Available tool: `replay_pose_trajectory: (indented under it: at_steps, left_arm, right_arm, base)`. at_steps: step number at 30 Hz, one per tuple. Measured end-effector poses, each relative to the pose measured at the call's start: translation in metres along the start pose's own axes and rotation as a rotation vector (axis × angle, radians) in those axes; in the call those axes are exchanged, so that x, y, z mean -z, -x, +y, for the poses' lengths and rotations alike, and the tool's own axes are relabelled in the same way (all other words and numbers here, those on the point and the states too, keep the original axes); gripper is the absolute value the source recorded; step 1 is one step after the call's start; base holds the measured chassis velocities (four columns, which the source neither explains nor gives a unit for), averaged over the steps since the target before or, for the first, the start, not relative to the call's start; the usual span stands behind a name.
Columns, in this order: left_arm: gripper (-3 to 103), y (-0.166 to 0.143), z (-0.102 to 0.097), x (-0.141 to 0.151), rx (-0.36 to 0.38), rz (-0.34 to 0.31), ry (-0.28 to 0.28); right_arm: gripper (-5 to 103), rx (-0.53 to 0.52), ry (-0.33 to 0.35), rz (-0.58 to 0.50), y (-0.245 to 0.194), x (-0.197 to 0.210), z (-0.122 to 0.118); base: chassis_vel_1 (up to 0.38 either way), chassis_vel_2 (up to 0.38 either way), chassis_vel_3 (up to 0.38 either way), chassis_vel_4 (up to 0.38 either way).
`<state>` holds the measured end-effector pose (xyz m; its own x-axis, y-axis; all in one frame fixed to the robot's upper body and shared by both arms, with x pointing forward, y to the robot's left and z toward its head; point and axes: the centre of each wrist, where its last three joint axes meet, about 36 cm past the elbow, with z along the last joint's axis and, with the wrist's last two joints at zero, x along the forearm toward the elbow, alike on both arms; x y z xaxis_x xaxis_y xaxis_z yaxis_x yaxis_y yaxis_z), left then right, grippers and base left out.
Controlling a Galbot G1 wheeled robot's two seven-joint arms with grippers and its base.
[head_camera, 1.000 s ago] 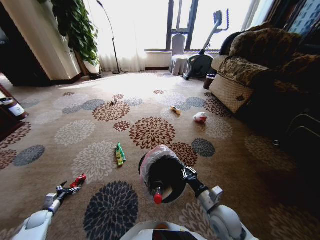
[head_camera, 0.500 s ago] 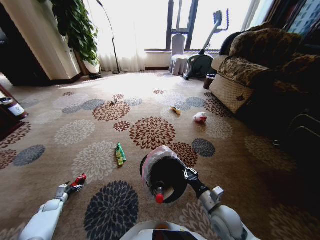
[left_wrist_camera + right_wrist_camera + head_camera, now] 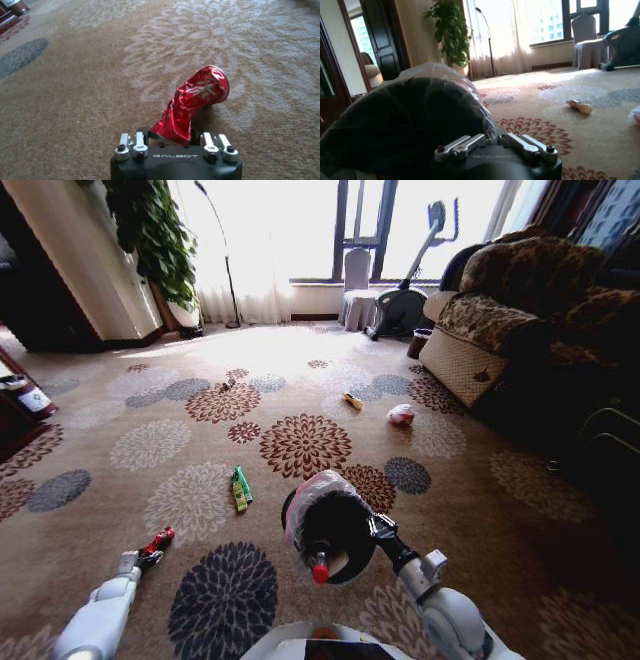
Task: Pick up the trash from the ground and place it into the trash bin.
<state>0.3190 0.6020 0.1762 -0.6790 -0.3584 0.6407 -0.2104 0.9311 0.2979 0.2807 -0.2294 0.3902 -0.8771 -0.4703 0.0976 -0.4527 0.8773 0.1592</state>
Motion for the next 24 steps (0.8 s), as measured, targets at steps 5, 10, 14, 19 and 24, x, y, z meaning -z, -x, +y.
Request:
replay_pose_trajectory:
  at_steps: [5, 10, 14, 19, 24]
  left_arm:
    - [50, -0.004, -0.001, -0.001, -0.003, -0.014, 0.005]
    - [50, -0.014, -0.004, 0.007, 0.001, -0.06, -0.006]
    - [50, -0.038, -0.011, 0.015, -0.017, -0.141, -0.081]
    - [50, -0.096, -0.05, 0.08, -0.189, -0.365, -0.302]
    - [50, -0.145, -0.075, 0.119, -0.294, -0.492, -0.403]
  right_arm:
    - [0, -0.002, 0.001, 0.001, 0.0, -0.001, 0.0]
    - [0, -0.002, 0.004, 0.001, 0.001, -0.003, 0.0]
    - [0, -0.002, 0.0, -0.005, 0.008, -0.005, -0.003]
    - [0, -0.028, -0.004, -0.049, 0.032, -0.005, -0.024]
    - [0, -0.031, -0.007, -0.069, 0.065, -0.002, -0.044]
  base:
    - [0.0, 0.0, 0.0, 0.0]
    - [0.0, 0.0, 0.0, 0.0]
    - [0.0, 0.0, 0.0, 0.0]
    - [0.0, 0.0, 0.0, 0.0]
    - [0.0, 0.0, 0.0, 0.0]
